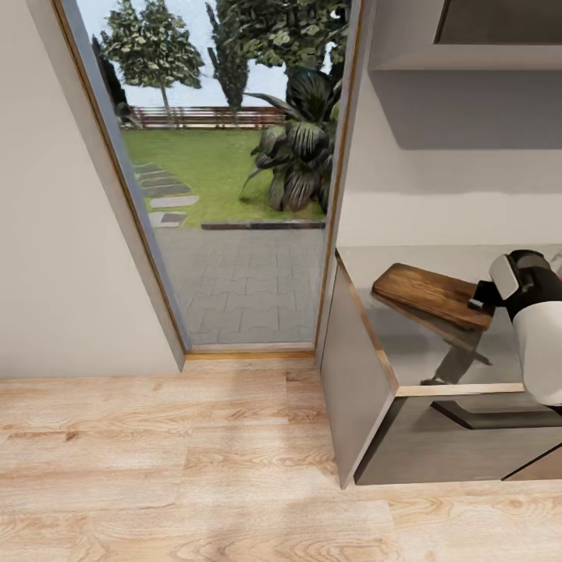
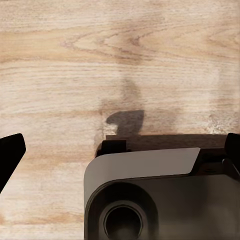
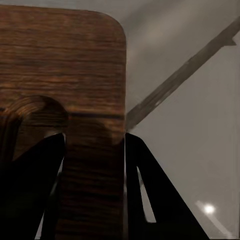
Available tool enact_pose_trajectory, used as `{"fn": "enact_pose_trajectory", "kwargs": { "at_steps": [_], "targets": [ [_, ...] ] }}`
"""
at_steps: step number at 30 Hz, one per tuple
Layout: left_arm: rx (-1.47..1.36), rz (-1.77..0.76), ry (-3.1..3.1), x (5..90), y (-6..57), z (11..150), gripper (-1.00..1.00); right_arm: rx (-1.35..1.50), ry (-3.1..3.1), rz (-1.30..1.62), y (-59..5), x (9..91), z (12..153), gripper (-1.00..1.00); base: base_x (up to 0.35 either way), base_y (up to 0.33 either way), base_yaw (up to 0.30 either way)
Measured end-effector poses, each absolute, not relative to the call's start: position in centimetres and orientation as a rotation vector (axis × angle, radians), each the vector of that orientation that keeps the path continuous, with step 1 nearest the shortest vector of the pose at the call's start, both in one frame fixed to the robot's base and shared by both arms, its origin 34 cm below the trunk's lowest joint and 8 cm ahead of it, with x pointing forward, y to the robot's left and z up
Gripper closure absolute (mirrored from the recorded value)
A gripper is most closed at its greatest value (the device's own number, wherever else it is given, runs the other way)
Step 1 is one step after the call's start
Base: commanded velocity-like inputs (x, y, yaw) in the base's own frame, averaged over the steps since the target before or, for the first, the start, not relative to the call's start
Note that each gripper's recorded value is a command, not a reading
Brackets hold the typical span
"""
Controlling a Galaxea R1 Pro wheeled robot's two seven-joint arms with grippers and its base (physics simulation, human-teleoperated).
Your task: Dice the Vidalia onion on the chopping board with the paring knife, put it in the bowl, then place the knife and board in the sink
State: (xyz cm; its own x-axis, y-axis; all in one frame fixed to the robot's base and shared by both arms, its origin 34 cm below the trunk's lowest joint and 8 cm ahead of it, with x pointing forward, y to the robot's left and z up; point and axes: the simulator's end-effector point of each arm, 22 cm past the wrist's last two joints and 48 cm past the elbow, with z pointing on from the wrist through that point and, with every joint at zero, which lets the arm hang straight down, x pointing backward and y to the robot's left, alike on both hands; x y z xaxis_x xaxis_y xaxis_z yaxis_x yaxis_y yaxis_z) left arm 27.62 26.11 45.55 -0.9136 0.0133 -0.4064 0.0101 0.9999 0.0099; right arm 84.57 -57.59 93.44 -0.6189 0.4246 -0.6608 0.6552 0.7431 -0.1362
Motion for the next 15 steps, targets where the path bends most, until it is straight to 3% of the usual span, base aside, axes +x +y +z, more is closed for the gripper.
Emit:
{"fn": "enact_pose_trajectory", "kwargs": {
  "at_steps": [15],
  "targets": [
    [0.017, 0.011, 2.732, 27.2, 26.1, 45.4, -1.00, 0.723, 2.342, -0.289, -54.8, 86.4, 95.9, 1.00, 0.000, 0.000, 0.000]
  ]
}}
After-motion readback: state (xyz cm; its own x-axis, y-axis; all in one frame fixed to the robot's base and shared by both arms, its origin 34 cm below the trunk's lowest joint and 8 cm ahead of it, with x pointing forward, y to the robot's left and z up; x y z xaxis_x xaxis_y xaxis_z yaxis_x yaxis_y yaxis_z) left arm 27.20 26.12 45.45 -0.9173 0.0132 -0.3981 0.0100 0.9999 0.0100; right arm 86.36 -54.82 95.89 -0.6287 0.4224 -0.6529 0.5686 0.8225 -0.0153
